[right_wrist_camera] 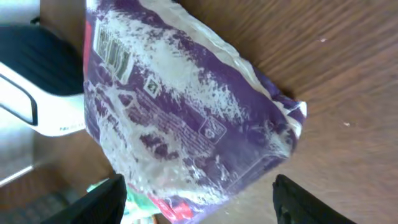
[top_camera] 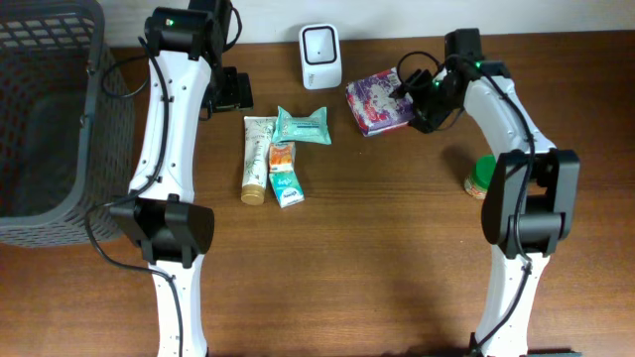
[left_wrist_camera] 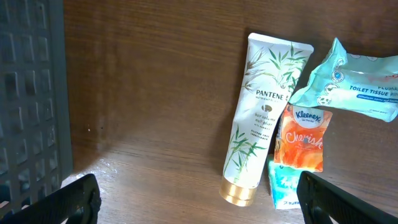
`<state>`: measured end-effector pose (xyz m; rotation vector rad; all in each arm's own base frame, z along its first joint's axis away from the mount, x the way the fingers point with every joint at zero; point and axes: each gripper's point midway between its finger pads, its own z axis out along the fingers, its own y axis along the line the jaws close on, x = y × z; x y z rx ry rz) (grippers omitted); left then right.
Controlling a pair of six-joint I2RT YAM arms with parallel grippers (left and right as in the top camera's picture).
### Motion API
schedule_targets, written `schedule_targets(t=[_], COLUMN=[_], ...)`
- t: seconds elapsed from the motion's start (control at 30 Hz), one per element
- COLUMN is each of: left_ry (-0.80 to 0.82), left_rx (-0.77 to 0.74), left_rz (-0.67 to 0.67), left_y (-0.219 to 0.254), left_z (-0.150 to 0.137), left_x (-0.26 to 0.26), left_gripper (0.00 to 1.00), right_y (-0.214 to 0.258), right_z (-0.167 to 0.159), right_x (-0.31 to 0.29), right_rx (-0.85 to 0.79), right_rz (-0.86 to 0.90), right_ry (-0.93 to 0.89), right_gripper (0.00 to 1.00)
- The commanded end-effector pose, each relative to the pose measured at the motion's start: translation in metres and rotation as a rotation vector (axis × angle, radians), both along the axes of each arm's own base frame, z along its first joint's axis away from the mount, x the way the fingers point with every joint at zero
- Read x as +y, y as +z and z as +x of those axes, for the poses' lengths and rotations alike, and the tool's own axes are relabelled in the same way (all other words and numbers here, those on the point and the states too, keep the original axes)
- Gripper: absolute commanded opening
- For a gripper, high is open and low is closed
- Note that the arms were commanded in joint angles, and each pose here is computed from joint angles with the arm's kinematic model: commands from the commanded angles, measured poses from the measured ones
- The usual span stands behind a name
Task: Scan the item barcode
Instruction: 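Move the right gripper back to the purple-white pack and grasp it, then raise the purple-white pack in front of the scanner face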
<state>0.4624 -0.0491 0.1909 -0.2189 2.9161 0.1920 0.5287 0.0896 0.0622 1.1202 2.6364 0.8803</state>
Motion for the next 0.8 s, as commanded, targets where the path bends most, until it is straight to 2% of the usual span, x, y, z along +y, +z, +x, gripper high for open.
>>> schedule_targets(t=[0.0, 0.1, 0.13, 0.17, 0.2, 0.37, 0.43, 0.57, 0.6, 0.77], left_ry=[-0.017, -0.017, -0.017, -0.017, -0.017, -0.02, -0.021, -0.021, -0.021, -0.021], left_rx=[-0.005, -0.005, -0.005, -0.005, -0.005, -0.005, -0.005, -0.005, -0.005, -0.005], left_rz=[0.016, 0.016, 0.016, 0.016, 0.016, 0.016, 0.016, 0.016, 0.016, 0.016], left_y=[0.003, 0.003, 0.003, 0.003, 0.003, 0.003, 0.003, 0.003, 0.003, 0.003], left_z=[-0.001, -0.001, -0.001, -0.001, -0.001, -0.001, -0.001, -0.001, -0.001, -0.001], left_x=[0.0, 0.0, 0.0, 0.0, 0.0, -0.001, -0.001, -0.001, -0.002, -0.001], left_gripper=[0.99, 0.99, 0.99, 0.99, 0.99, 0.99, 0.99, 0.99, 0.99, 0.99], right_y=[-0.024, -0.037, -0.041, -0.042, -0.041, -0.003, 0.053, 0.118, 0.129, 0.149], right_z=[-0.011, -0.006, -0.006, -0.008, -0.008, -0.015, -0.025, -0.055, -0.062, -0.067], right_x=[0.009, 0.02, 0.025, 0.028, 0.03, 0.042, 0.06, 0.075, 0.077, 0.068], right_rx=[0.094, 0.038, 0.012, -0.004, -0.03, -0.216, -0.457, -0.681, -0.715, -0.693], right_rz=[-0.008, -0.004, -0.009, -0.024, -0.042, -0.067, -0.067, -0.184, -0.227, -0.489], right_ry=[-0.114, -0.091, -0.059, -0.018, 0.032, 0.334, 0.599, 0.857, 0.906, 0.887], right_gripper=[0.7, 0.68, 0.47, 0.17, 0.04, 0.04, 0.04, 0.04, 0.04, 0.04])
